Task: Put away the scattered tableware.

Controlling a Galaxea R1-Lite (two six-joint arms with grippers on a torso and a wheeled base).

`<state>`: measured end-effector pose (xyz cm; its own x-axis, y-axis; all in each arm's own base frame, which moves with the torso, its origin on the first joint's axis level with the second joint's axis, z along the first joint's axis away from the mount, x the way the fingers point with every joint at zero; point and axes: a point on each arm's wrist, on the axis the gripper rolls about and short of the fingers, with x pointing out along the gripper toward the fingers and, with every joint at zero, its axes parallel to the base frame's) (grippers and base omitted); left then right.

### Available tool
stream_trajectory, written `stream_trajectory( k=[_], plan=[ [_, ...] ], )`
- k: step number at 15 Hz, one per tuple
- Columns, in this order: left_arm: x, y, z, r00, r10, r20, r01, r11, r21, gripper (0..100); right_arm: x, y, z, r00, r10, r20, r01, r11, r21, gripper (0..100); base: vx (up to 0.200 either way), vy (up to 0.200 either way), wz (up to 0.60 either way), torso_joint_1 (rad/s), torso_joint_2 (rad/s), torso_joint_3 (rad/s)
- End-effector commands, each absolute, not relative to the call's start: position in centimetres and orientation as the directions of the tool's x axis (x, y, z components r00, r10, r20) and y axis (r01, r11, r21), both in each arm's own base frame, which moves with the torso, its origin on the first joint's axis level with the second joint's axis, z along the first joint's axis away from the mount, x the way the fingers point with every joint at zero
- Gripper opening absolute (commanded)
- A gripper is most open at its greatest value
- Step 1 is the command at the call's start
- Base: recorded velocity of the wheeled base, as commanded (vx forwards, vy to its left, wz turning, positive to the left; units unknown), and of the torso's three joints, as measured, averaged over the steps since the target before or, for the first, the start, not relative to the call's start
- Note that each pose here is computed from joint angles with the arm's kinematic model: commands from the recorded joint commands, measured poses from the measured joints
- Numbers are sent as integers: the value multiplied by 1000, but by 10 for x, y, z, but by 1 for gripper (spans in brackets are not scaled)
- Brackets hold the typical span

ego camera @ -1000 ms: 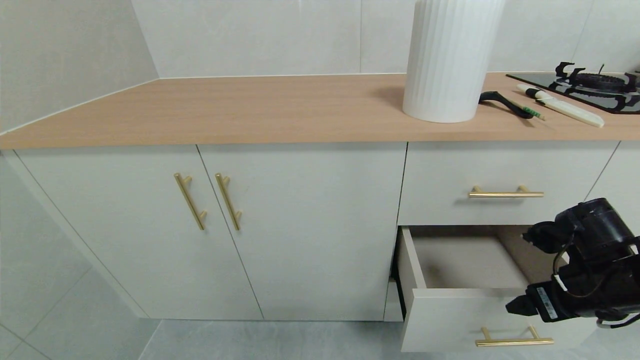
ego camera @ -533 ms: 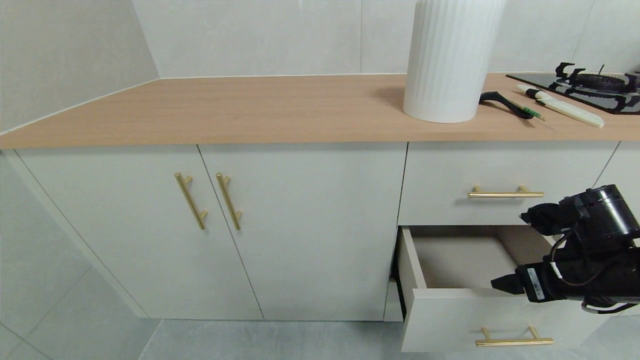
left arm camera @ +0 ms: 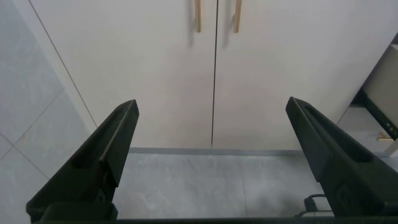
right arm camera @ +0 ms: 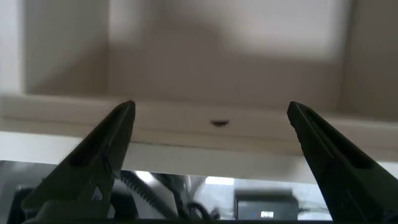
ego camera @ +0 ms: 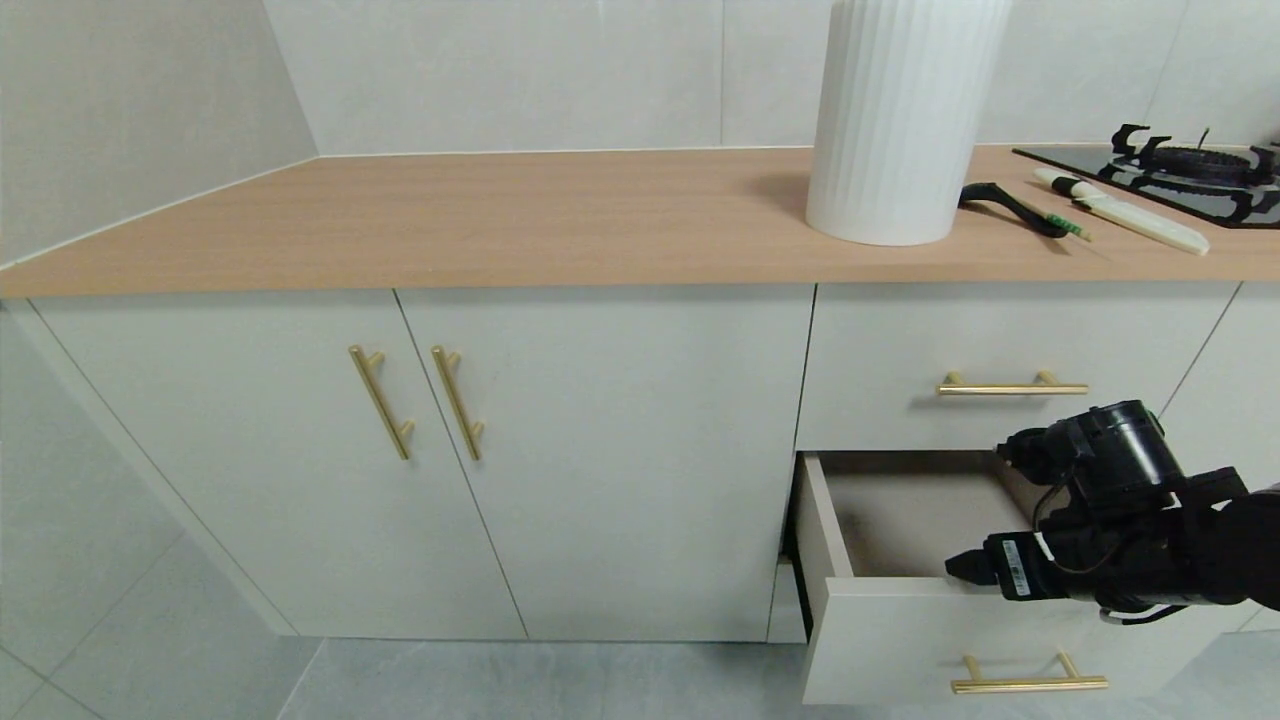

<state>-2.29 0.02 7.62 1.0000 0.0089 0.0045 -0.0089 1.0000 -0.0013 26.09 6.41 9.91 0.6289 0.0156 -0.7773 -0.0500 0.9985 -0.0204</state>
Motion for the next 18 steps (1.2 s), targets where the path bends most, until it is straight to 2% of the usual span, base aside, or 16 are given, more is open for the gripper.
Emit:
stream_trajectory(
  k=[1, 7, 14, 18],
  plan=[
    [-23, 0, 76, 1000, 11, 2, -11, 1000, -2, 100, 258, 64, 97, 619, 16, -785, -54, 998, -22, 100, 0, 0, 0, 0, 0, 0],
    [-23, 0, 76, 1000, 9, 3, -9, 1000, -2, 100, 239, 60, 100, 488, -14, -873, -84, 994, -63, 100, 0, 0, 0, 0, 0, 0],
    [-23, 0, 76, 1000, 9, 3, -9, 1000, -2, 100, 207, 61, 94, 200, -82, -976, -273, 952, -136, 100, 0, 0, 0, 0, 0, 0],
    [-23, 0, 76, 1000, 9, 3, -9, 1000, -2, 100, 208, 62, 96, 200, -82, -976, -276, 952, -136, 100, 0, 0, 0, 0, 0, 0]
  ],
)
